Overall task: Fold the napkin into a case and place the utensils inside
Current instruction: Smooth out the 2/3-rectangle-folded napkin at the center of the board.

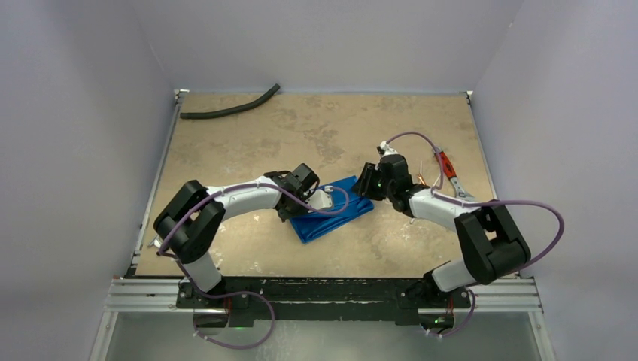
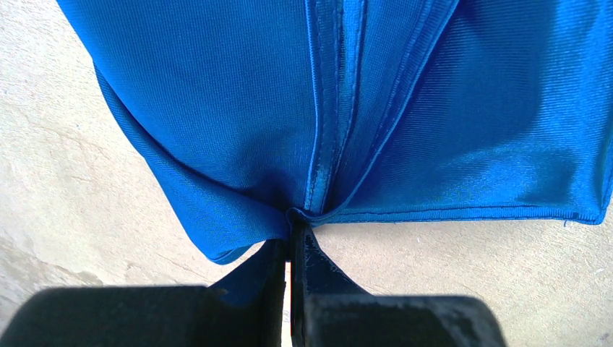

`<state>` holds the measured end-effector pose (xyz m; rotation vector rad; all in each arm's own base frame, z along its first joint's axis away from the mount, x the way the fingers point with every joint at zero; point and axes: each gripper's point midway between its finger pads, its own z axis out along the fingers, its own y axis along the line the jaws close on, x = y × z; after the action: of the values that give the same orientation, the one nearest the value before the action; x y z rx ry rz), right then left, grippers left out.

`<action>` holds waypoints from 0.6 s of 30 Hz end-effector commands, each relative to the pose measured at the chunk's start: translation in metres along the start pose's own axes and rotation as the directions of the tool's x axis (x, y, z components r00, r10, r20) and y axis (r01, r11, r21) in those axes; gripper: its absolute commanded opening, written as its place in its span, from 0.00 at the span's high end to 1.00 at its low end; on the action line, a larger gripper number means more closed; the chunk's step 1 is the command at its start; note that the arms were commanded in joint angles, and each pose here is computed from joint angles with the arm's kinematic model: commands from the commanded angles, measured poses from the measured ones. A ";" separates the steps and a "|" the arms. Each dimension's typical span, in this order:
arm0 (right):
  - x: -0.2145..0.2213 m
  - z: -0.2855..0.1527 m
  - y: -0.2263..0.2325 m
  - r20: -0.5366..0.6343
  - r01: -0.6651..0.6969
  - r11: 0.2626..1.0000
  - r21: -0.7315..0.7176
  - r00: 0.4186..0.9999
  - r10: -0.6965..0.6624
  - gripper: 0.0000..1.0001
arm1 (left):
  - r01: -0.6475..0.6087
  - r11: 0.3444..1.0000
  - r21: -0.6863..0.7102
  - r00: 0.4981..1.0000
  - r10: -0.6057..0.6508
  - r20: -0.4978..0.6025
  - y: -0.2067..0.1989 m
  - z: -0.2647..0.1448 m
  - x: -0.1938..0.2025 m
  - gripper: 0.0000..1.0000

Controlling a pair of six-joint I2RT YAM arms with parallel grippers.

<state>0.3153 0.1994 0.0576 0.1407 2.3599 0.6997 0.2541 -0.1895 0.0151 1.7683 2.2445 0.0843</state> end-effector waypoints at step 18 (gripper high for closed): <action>-0.002 0.004 -0.011 -0.007 0.027 0.999 0.032 1.000 -0.027 0.57 | -0.001 0.999 -0.042 0.999 0.003 0.041 0.007 -0.011 -0.005 1.00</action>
<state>0.3120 0.1968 0.0341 0.1287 2.4278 0.6664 0.2548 -0.1896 0.0179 1.7602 2.2346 0.0862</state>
